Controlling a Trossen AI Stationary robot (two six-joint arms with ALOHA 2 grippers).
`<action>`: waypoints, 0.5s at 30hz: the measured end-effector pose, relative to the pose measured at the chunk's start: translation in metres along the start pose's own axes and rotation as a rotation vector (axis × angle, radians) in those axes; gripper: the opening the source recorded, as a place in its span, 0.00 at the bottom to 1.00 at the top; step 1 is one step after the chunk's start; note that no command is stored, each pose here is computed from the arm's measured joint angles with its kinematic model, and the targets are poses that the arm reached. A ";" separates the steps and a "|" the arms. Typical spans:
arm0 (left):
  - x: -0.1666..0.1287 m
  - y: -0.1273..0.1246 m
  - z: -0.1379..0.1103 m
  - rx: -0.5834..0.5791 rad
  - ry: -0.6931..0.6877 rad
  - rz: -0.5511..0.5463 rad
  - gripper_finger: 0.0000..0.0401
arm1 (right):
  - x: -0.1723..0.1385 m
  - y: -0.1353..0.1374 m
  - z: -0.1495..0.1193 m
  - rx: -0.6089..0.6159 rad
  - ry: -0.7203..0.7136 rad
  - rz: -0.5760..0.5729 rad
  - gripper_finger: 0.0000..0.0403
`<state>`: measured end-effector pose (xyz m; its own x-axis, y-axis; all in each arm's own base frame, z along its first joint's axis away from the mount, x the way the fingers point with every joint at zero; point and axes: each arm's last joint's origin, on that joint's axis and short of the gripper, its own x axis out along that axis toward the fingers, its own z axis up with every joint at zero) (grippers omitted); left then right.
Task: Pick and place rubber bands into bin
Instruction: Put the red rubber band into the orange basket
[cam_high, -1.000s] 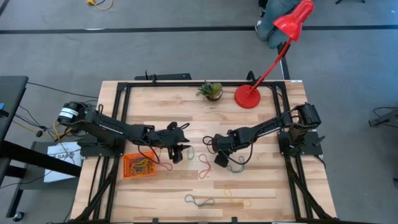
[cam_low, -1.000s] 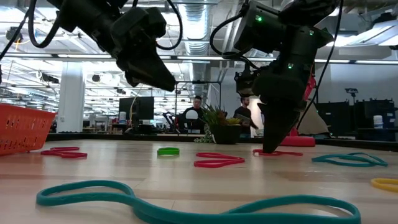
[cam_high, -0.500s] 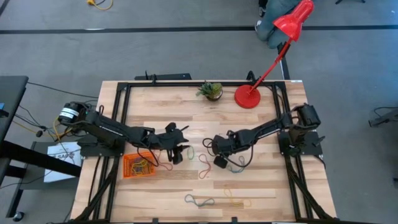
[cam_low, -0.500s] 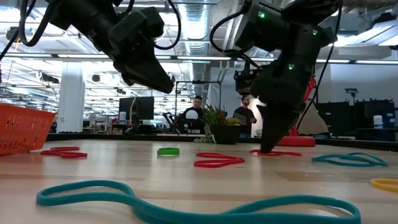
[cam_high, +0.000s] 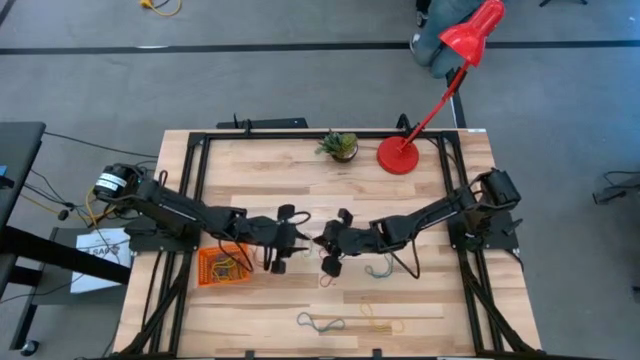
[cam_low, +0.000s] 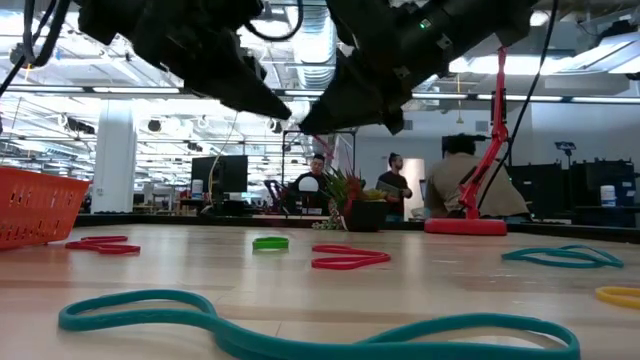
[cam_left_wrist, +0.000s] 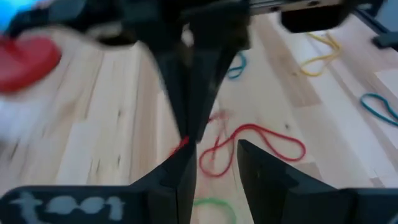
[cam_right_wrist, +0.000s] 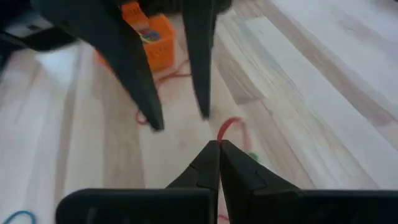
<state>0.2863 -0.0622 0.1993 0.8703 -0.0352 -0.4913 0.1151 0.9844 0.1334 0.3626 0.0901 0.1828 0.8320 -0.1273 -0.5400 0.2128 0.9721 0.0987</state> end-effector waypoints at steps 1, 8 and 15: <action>0.000 -0.001 0.001 0.027 -0.010 -0.004 0.27 | 0.000 0.000 0.001 -0.006 -0.004 0.014 0.00; -0.001 -0.004 0.003 0.062 -0.032 0.020 0.27 | 0.001 0.002 0.002 -0.003 0.007 0.095 0.00; -0.001 -0.004 0.004 0.063 -0.031 0.015 0.27 | 0.001 0.007 0.006 -0.036 -0.040 0.177 0.00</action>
<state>0.2864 -0.0663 0.2025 0.8866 -0.0267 -0.4617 0.1307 0.9721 0.1948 0.3679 0.0952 0.1882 0.8745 0.0393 -0.4834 0.0433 0.9864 0.1586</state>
